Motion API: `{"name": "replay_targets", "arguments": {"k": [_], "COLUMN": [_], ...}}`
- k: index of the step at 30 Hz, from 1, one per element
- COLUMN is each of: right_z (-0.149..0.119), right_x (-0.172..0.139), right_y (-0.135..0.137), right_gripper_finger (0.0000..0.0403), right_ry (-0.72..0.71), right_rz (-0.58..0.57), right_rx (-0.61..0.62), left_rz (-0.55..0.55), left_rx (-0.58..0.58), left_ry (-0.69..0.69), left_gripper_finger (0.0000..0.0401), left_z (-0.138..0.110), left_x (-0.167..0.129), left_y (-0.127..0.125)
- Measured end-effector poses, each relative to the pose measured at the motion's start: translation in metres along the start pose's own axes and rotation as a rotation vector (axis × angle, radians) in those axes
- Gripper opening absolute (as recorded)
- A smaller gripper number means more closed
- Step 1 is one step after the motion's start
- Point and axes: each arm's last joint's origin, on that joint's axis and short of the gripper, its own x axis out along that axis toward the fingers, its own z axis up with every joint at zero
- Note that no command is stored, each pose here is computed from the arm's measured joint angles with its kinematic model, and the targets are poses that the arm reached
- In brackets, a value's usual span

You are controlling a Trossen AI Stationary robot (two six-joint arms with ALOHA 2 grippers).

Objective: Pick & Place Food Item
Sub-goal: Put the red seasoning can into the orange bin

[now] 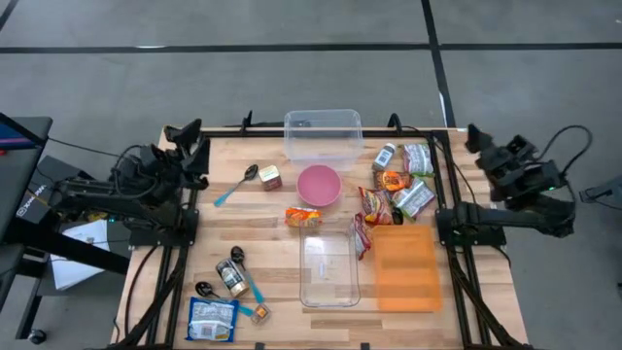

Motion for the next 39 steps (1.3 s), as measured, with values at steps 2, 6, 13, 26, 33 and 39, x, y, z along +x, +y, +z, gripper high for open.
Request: {"name": "replay_targets", "arguments": {"k": [2,6,13,26,33,39], "right_z": [0.012,0.025,0.032,0.037,0.039,0.039], "right_x": [0.005,0.02,0.049,0.077,0.077,0.077], "right_y": [0.008,0.022,0.039,0.057,0.058,0.058], "right_gripper_finger": [0.026,0.026,0.026,0.026,0.026,0.026], "right_ry": [0.03,0.104,0.214,0.308,0.305,0.305], "right_rz": [-0.008,0.0,-0.032,0.05,0.056,0.057], "right_rx": [-0.021,-0.103,-0.237,-0.26,-0.251,-0.251], "left_rz": [0.029,0.009,0.02,0.05,0.069,0.009], "left_rx": [0.038,0.134,0.279,0.59,0.686,0.615], "left_ry": [0.071,0.182,0.353,0.615,0.848,1.168], "left_gripper_finger": [0.0296,0.0296,0.0306,0.038,0.0394,0.0395], "left_z": [0.006,0.017,0.026,0.03,0.002,-0.045], "left_x": [0.011,0.035,0.084,0.155,0.155,0.147], "left_y": [-0.003,-0.014,-0.039,-0.06,-0.041,-0.007]}}
